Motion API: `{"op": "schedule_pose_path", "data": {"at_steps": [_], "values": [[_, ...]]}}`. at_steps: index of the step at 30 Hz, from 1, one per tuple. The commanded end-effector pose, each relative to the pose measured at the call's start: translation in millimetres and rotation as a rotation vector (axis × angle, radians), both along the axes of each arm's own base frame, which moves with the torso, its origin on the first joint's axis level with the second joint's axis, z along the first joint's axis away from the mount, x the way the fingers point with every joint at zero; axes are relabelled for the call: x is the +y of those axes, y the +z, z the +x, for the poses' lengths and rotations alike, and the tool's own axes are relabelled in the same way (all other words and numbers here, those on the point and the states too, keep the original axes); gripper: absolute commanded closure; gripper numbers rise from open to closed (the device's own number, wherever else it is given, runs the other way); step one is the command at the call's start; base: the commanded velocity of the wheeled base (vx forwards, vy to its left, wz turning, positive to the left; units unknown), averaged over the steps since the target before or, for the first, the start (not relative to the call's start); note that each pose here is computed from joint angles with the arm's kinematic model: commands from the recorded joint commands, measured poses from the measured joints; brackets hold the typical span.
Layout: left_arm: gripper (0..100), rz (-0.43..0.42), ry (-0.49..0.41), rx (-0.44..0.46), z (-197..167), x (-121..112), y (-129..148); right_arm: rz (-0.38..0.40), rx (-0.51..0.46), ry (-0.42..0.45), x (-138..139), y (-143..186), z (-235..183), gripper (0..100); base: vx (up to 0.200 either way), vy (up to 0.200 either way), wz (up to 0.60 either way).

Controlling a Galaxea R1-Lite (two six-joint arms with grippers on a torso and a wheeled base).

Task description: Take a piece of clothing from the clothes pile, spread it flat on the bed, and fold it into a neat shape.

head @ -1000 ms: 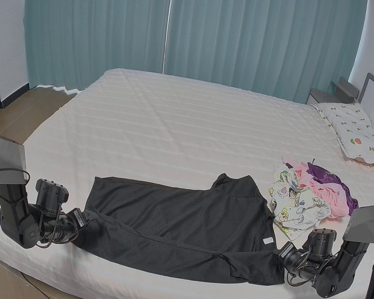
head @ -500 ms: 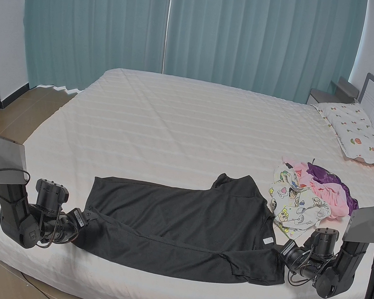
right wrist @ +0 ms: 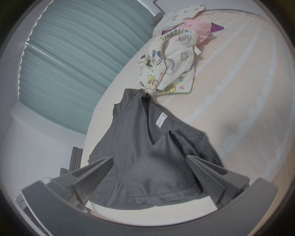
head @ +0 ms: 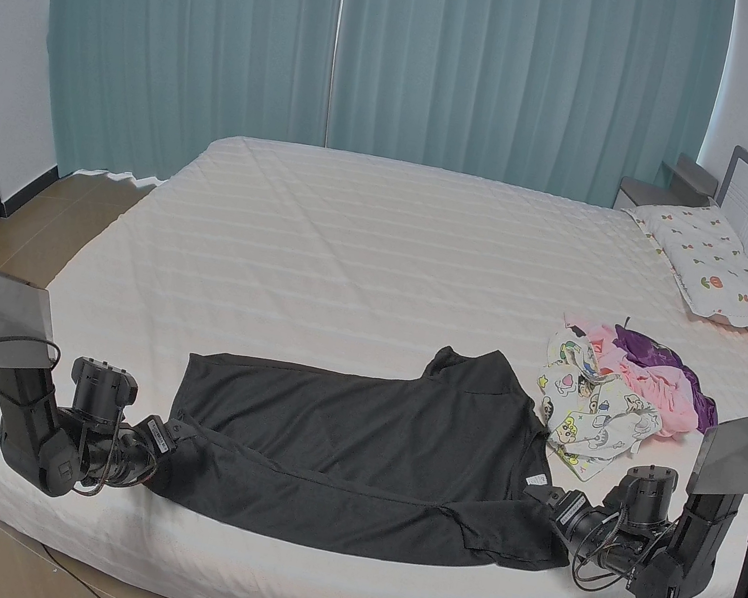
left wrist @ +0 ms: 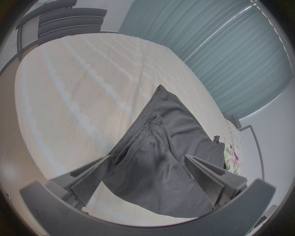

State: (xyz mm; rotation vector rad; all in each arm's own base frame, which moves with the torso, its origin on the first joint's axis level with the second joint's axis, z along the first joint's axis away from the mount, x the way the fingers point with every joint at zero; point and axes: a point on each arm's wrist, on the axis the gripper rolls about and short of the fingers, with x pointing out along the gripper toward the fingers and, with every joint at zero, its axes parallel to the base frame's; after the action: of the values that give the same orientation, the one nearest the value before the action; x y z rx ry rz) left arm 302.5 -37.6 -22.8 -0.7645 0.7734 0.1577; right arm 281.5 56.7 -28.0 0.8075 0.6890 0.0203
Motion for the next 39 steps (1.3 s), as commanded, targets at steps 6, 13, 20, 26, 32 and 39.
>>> {"op": "schedule_pose_path", "data": {"at_steps": [6, 13, 20, 26, 32, 39], "values": [[0, 0.009, 0.009, -0.016, 3, 4, 0, -0.005, 0.021, 0.006, 2, -7, -2, 0, 0.000, 0.000, 0.00], [0, 0.111, -0.070, -0.091, 22, 8, -4, -0.004, 0.007, 0.017, 5, -10, 0, 0, 0.000, 0.000, 0.00], [0, 0.146, -0.105, -0.096, 30, 8, -13, -0.005, 0.006, 0.020, 6, -10, 0, 0, 0.000, 0.000, 0.00], [100, 0.199, -0.145, -0.063, 32, 8, -31, -0.007, 0.009, 0.023, 7, -11, 1, 0, 0.000, 0.000, 0.00], [100, 0.228, -0.132, -0.017, 22, 13, -36, -0.007, 0.013, 0.017, 5, -11, -1, 0, 0.000, 0.000, 0.00], [100, 0.292, -0.073, 0.015, 0, 23, -21, -0.007, 0.013, 0.013, 4, -11, -1, 0, 0.000, 0.000, 0.00]]}}
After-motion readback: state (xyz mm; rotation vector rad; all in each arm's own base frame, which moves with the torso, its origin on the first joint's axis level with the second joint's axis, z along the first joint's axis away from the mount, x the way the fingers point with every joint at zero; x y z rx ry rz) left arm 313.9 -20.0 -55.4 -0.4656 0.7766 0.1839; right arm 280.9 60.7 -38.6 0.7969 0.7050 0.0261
